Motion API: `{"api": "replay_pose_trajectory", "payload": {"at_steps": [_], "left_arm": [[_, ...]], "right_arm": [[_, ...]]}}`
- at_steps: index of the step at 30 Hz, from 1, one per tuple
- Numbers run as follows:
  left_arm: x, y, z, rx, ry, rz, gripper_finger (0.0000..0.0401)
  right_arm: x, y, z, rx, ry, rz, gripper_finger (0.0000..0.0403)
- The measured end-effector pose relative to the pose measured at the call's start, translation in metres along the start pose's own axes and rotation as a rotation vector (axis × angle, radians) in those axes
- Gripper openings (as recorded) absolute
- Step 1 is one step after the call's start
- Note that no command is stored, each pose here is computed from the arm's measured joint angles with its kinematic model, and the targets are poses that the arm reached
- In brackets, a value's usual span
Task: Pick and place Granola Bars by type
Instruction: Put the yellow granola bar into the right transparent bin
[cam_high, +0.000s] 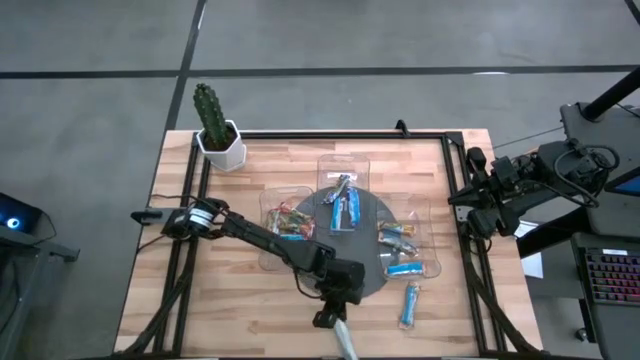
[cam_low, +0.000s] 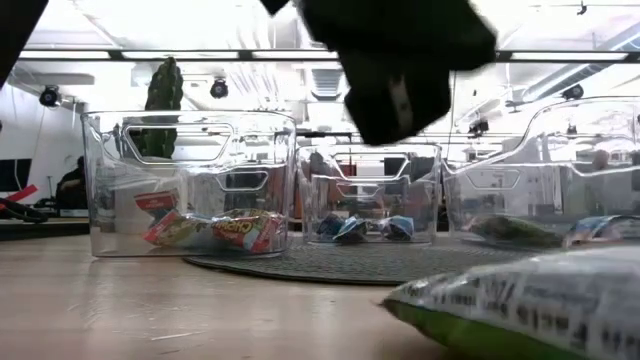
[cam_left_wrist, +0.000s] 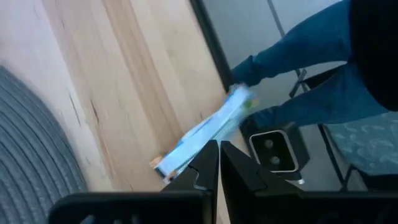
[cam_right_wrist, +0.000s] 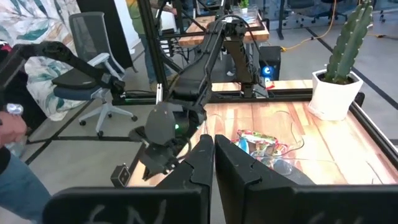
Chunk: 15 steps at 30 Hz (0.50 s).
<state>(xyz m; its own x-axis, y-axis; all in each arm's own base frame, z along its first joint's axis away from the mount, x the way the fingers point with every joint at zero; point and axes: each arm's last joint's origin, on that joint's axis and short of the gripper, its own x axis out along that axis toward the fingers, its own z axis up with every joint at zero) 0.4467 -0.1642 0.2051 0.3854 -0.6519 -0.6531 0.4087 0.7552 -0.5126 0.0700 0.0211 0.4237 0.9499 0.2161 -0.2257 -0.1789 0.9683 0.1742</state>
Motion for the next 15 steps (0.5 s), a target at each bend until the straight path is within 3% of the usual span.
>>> {"api": "replay_pose_trajectory", "payload": {"at_steps": [7,15], "left_arm": [[-0.017,-0.003,0.019,0.026,-0.04,0.011,0.0],[-0.015,-0.005,0.018,0.003,-0.016,-0.066,0.0004]], "right_arm": [[0.0,0.0,0.0,-0.006,0.0,0.0,0.0008],[0.0,0.0,0.0,-0.007,0.001,0.001,0.0008]]}}
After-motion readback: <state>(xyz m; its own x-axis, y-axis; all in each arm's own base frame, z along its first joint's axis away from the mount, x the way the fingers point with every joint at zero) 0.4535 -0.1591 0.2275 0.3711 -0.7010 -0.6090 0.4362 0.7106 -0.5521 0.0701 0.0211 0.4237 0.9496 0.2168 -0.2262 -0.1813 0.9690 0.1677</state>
